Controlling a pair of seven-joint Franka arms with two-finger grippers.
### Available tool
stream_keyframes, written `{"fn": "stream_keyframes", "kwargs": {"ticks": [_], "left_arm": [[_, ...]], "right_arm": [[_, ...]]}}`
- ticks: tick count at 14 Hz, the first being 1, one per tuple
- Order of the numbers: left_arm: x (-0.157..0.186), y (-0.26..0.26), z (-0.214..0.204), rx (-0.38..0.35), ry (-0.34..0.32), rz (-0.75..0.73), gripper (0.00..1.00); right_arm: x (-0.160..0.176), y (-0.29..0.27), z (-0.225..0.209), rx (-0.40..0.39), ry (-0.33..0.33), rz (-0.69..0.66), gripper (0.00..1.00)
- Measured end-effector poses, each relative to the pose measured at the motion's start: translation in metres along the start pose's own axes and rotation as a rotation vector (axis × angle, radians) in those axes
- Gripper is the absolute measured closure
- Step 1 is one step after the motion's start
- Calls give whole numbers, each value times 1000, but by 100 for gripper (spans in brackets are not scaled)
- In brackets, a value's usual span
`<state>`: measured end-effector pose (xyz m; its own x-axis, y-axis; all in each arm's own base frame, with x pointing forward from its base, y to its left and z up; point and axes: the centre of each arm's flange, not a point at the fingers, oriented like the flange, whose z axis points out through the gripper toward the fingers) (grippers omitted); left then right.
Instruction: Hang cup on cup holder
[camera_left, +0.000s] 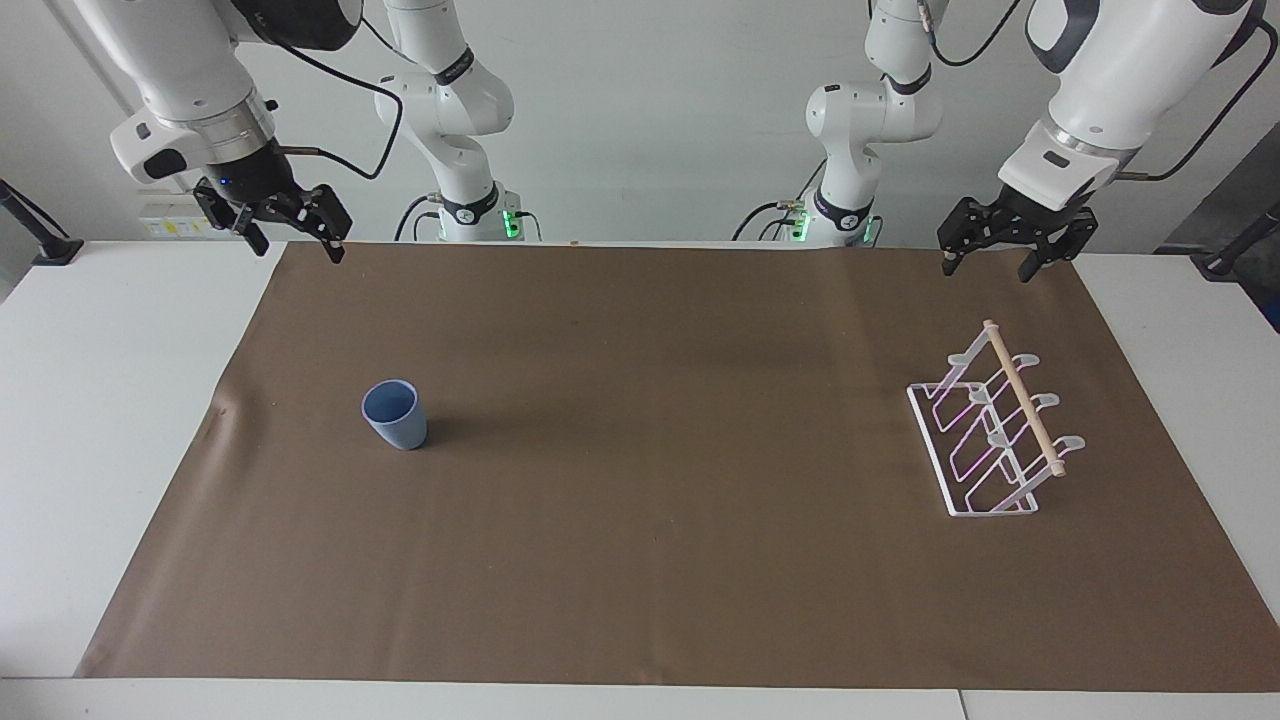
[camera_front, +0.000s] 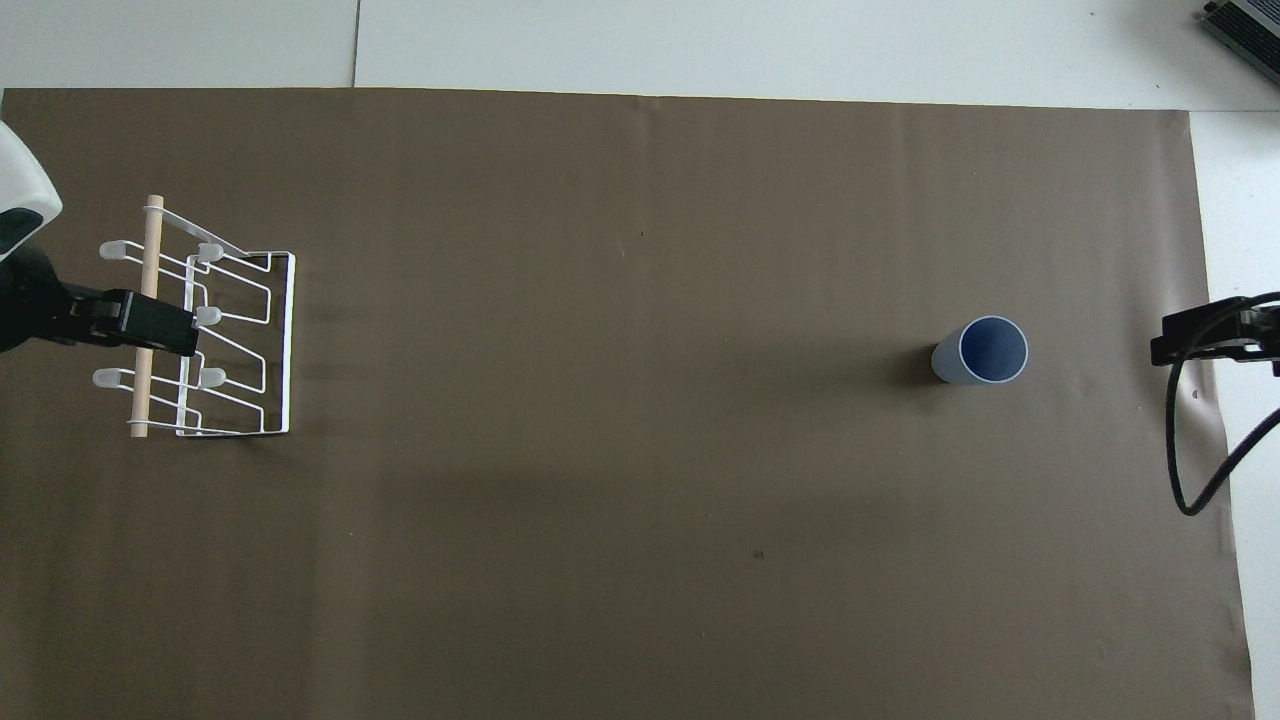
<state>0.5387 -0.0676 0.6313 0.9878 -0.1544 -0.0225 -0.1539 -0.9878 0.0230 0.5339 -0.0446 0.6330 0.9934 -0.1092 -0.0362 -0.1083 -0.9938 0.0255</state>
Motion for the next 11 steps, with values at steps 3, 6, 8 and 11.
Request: {"fn": "stream_keyframes", "kwargs": {"ticks": [3, 6, 8, 11], "left_arm": [[0, 0, 0, 0, 0, 0, 0], [0, 0, 0, 0, 0, 0, 0], [0, 0, 0, 0, 0, 0, 0], [0, 0, 0, 0, 0, 0, 0]], "right_arm": [[0, 0, 1, 0, -2, 0, 0], [3, 0, 4, 1, 30, -1, 0], [6, -1, 11, 2, 56, -2, 0], [7, -1, 22, 3, 62, -3, 0]]}}
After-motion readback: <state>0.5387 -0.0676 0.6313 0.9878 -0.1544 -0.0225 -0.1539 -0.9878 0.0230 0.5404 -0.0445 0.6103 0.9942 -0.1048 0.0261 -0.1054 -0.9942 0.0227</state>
